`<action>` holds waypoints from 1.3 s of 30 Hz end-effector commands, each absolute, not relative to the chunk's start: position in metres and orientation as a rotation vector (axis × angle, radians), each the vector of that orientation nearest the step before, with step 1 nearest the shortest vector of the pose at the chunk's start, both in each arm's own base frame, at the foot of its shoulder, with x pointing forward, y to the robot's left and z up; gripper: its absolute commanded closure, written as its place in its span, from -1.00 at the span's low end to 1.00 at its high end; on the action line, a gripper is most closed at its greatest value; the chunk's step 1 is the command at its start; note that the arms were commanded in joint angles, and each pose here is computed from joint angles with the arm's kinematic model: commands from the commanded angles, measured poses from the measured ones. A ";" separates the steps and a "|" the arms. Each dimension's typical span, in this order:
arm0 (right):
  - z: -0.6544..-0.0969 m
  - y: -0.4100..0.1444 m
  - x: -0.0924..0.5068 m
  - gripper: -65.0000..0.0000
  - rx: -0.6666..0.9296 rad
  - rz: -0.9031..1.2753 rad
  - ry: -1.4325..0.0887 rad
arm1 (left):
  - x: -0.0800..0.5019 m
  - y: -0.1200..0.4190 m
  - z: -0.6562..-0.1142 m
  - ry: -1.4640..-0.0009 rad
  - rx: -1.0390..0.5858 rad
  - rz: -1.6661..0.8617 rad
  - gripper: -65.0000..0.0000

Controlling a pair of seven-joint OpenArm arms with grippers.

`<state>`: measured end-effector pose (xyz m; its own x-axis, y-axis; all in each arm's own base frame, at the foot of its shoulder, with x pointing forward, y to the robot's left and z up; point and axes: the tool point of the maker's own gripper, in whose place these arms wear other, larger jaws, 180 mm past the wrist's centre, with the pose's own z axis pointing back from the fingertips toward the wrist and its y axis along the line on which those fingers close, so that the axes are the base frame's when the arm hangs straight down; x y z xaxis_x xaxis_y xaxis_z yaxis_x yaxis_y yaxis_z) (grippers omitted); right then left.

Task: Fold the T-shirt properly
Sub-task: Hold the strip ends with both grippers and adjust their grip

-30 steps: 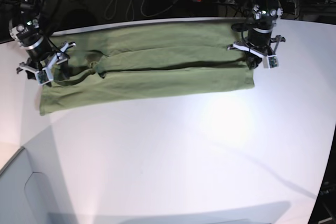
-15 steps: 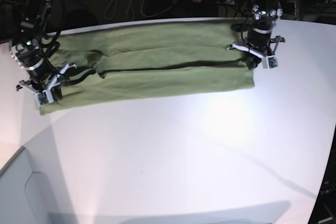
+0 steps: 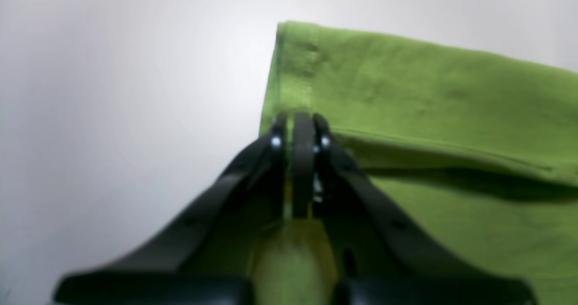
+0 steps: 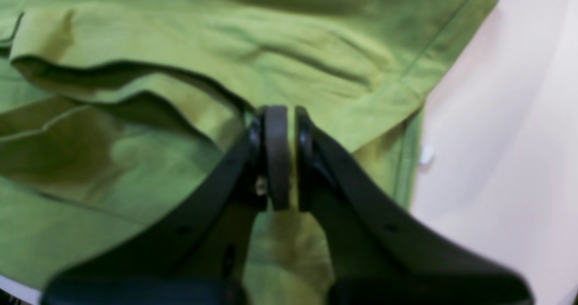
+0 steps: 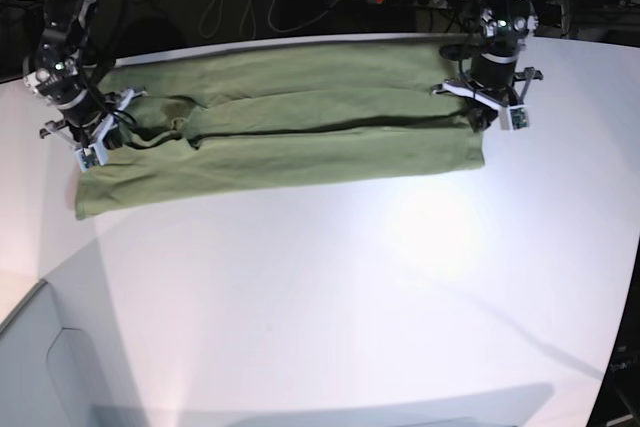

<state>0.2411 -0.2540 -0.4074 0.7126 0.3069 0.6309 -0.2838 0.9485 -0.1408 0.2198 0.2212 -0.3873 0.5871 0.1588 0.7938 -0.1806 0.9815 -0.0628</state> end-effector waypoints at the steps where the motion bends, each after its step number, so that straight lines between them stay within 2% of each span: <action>1: -0.397 -0.260 0.248 1.00 -0.046 0.350 -0.738 | 0.226 0.220 -0.374 -0.970 0.025 0.187 1.00; 5: -0.403 -0.262 0.247 1.00 -0.039 0.338 -0.721 | 0.226 0.220 -0.366 -0.988 0.026 0.183 0.98; 9: -0.412 -0.264 0.243 1.00 -0.027 0.324 -0.698 | 0.224 0.217 -0.355 -1.011 0.026 0.185 0.45; 11: -0.412 -0.264 0.243 1.00 -0.027 0.324 -0.698 | 0.221 0.212 -0.351 -1.019 0.015 0.190 0.31; 28: -0.413 -0.262 0.243 1.00 -0.024 0.322 -0.698 | 0.206 0.212 -0.355 -0.985 0.022 0.181 0.27; 29: -0.413 -0.262 0.243 1.00 -0.024 0.322 -0.698 | 0.205 0.213 -0.358 -0.978 0.023 0.183 0.25; 35: -0.413 -0.262 0.243 1.00 -0.022 0.321 -0.699 | 0.199 0.217 -0.373 -0.940 0.029 0.196 -0.17; 39: -0.413 -0.262 0.243 1.00 -0.022 0.321 -0.699 | 0.200 0.217 -0.371 -0.946 0.029 0.195 -0.24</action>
